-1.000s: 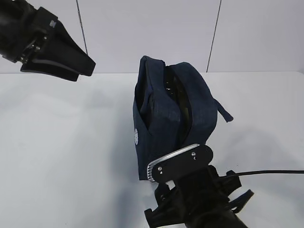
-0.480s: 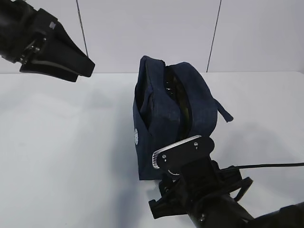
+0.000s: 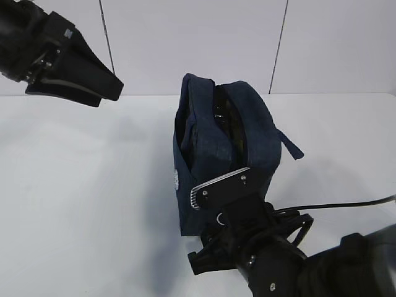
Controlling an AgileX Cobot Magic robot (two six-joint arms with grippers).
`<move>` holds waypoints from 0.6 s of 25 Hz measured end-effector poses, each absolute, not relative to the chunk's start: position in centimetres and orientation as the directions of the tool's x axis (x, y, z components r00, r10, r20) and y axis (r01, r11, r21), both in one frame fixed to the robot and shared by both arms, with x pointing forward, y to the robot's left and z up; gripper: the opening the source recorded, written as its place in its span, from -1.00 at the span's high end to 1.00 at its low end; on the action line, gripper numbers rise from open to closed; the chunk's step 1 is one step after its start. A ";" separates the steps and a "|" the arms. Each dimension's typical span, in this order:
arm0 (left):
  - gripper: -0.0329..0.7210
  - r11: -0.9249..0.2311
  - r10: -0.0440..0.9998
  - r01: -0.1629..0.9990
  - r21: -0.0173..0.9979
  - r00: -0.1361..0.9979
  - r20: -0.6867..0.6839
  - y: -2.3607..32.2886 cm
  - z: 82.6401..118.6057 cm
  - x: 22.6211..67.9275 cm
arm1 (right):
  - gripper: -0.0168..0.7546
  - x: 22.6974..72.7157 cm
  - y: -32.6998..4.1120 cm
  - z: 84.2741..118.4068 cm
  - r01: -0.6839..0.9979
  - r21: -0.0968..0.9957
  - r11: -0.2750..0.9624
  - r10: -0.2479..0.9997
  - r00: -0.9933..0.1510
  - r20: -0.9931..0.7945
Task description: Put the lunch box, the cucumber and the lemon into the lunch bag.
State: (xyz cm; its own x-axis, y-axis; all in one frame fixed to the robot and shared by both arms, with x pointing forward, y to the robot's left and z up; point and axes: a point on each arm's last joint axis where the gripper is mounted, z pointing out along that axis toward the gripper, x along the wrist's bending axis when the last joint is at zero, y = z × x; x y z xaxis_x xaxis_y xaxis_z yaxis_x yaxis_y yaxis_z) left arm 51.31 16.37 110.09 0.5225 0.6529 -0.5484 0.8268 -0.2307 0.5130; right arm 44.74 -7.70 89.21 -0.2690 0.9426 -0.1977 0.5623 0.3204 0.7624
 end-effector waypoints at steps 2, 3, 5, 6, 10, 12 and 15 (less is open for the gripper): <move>-0.05 -0.231 0.653 0.827 0.513 0.522 -0.548 16.4 110.1 51.3 | -0.38 44.9 -7.4 89.1 0.562 0.759 0.328 0.940 -0.277 -0.201; -0.05 -0.230 0.653 0.826 0.514 0.522 -0.548 16.4 110.1 51.3 | -0.37 45.0 -7.2 89.0 0.561 0.757 0.335 0.937 -0.285 -0.203; -0.05 -0.231 0.654 0.826 0.514 0.523 -0.546 16.4 110.1 51.3 | -0.31 45.1 -6.8 88.9 0.561 0.751 0.348 0.931 -0.303 -0.205; -0.05 -0.231 0.654 0.826 0.514 0.523 -0.546 16.4 110.1 51.3 | -0.27 45.1 -6.7 88.8 0.562 0.748 0.353 0.928 -0.309 -0.206; -0.05 -0.231 0.654 0.826 0.514 0.523 -0.546 16.4 110.1 51.3 | -0.17 45.2 -6.5 88.8 0.557 0.740 0.377 0.918 -0.329 -0.219; -0.05 -0.231 0.656 0.825 0.515 0.523 -0.544 16.4 110.1 51.3 | -0.16 45.1 -6.4 88.7 0.558 0.730 0.395 0.910 -0.350 -0.225; -0.05 -0.233 0.657 0.825 0.515 0.524 -0.542 16.4 110.1 51.4 | -0.15 45.0 -6.3 88.6 0.560 0.722 0.406 0.904 -0.363 -0.227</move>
